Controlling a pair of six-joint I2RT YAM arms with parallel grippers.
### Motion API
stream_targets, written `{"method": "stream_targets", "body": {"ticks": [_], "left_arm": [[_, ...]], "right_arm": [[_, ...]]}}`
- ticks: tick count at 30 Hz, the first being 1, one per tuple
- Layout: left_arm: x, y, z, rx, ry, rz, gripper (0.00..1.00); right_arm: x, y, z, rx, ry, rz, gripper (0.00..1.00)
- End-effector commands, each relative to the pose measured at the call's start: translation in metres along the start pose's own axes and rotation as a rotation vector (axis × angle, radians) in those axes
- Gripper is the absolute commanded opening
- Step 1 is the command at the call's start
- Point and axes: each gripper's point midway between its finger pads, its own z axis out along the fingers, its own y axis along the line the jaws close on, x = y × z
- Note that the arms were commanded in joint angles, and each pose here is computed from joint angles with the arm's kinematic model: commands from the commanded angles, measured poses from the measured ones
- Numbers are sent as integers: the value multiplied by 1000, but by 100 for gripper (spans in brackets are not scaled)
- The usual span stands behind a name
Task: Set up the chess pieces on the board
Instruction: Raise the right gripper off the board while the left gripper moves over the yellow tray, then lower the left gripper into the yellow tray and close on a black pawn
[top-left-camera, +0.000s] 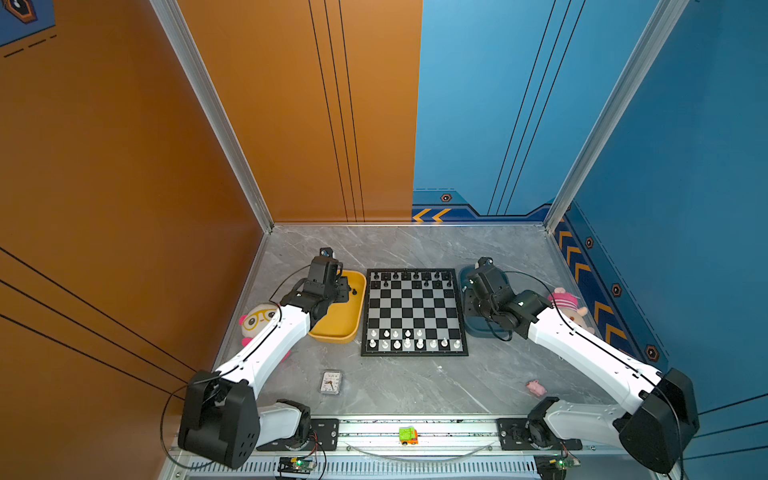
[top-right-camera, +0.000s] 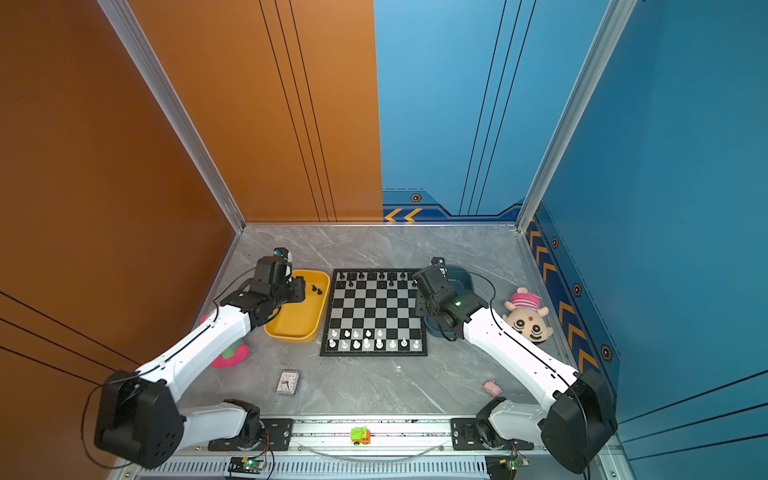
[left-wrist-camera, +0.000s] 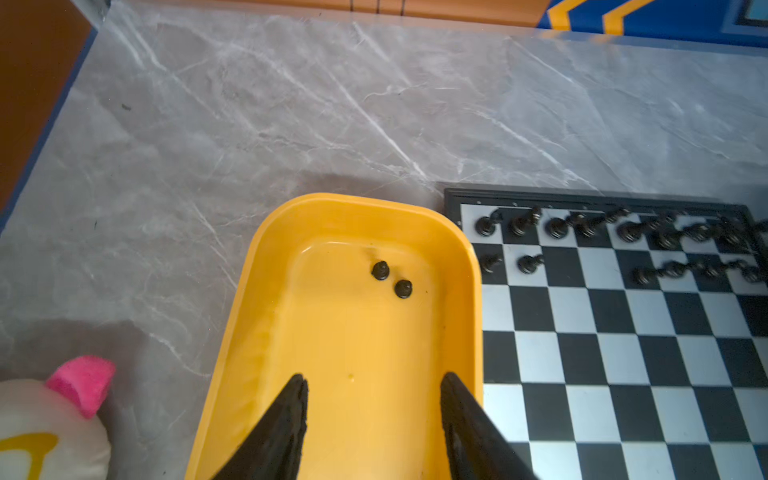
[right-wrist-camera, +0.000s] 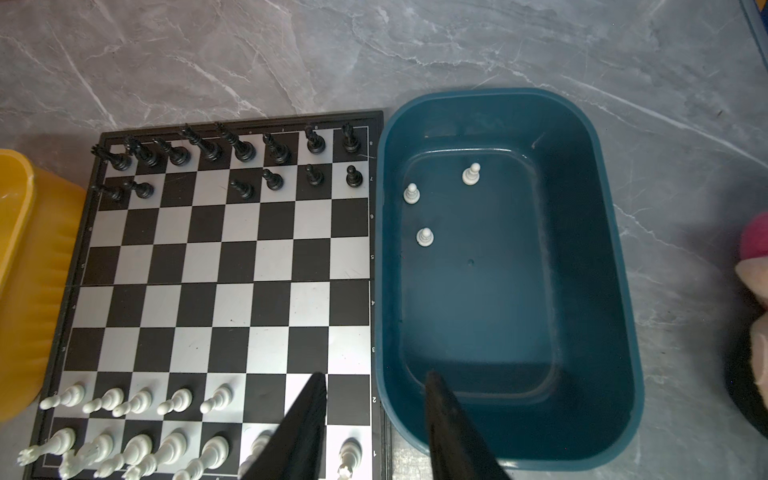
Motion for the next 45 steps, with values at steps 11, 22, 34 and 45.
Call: {"method": "stream_targets", "body": {"ticks": [11,22,34,45], "left_arm": [[7,-23,69,33,217,-38,44],[18,-21,101,-10,290,-21,38],[26,-17,117,-40,316,-18,27],[28,-14,124,-54,325,-16,19]], "right_arm": [[8,-18,14,-5,27,32,39],[10,-20,22,-19,53,44,37],[12,-15,27,-38,70,52,36],[13,-14,29,-41,81,53,35]]}}
